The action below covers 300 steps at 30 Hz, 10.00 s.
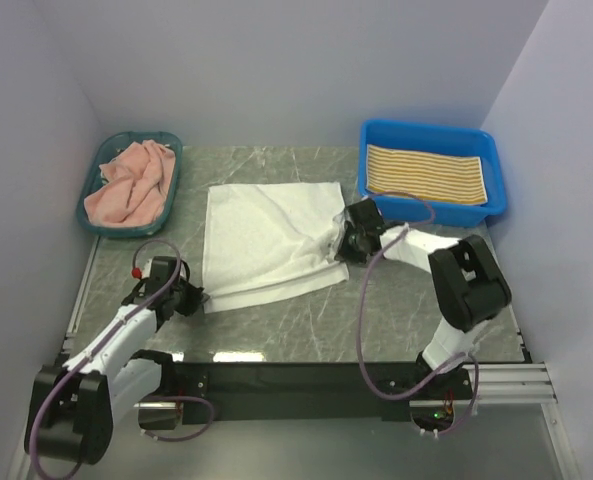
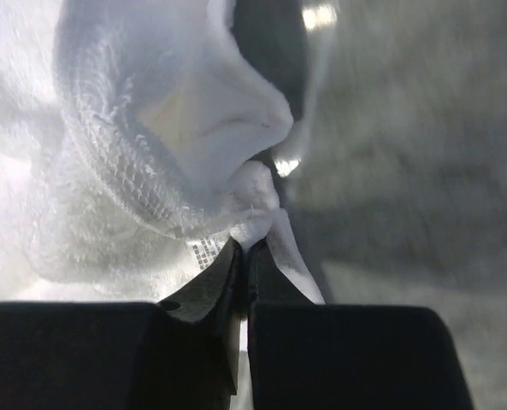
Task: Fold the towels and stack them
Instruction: Fold the towel
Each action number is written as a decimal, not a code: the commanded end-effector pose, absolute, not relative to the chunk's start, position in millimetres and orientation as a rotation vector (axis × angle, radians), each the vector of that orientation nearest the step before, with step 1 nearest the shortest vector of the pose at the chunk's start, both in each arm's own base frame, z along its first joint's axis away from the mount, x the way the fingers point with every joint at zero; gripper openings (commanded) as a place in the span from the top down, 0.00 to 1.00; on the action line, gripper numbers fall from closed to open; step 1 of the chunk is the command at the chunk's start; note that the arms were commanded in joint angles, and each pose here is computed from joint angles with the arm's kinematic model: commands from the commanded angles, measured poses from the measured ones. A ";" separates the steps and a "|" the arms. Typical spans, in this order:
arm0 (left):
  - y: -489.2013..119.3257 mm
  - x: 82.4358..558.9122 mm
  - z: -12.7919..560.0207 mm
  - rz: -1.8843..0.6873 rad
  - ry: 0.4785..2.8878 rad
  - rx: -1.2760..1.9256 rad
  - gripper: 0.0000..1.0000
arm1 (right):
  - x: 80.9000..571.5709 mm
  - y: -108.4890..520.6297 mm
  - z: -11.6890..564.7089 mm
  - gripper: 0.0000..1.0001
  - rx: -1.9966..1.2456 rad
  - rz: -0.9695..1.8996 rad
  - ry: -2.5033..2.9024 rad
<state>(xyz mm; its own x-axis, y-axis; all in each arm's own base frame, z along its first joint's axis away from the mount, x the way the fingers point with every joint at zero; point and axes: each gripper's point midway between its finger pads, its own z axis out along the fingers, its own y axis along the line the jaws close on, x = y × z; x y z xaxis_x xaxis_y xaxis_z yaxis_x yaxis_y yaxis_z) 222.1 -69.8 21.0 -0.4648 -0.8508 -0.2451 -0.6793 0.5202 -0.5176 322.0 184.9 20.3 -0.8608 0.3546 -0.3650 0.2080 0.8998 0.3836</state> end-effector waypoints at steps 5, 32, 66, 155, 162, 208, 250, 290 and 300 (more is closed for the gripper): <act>-68.5 257.2 27.7 -0.447 2.316 -1.224 1.00 | 379.6 158.4 39.6 1.00 0.388 0.321 2.557; -63.3 263.7 59.7 -0.400 2.334 -1.077 1.00 | 334.8 121.2 42.2 1.00 0.479 0.271 2.531; -39.7 248.0 23.1 -0.278 2.335 -1.154 0.91 | 275.4 118.5 -1.1 0.91 0.631 0.381 2.561; -120.0 247.3 35.3 -0.283 2.527 -0.771 0.58 | 263.9 115.8 49.7 0.65 0.669 0.693 2.191; -127.6 246.4 34.1 -0.295 2.546 -0.753 0.57 | 263.5 116.6 49.8 0.65 0.667 0.701 2.189; -137.0 273.8 99.0 -0.317 2.427 -0.724 0.99 | 265.6 117.1 13.3 0.80 0.715 0.628 2.324; -123.5 262.6 76.2 -0.240 2.444 -0.737 0.99 | 263.6 128.2 -5.5 0.95 0.711 0.571 2.453; -102.6 216.7 33.7 -0.197 2.532 -0.807 1.00 | 256.5 116.0 -2.2 0.94 0.805 0.538 2.422; -101.5 201.0 30.2 -0.227 2.551 -0.826 0.99 | 256.8 115.7 -2.8 0.94 0.812 0.537 2.419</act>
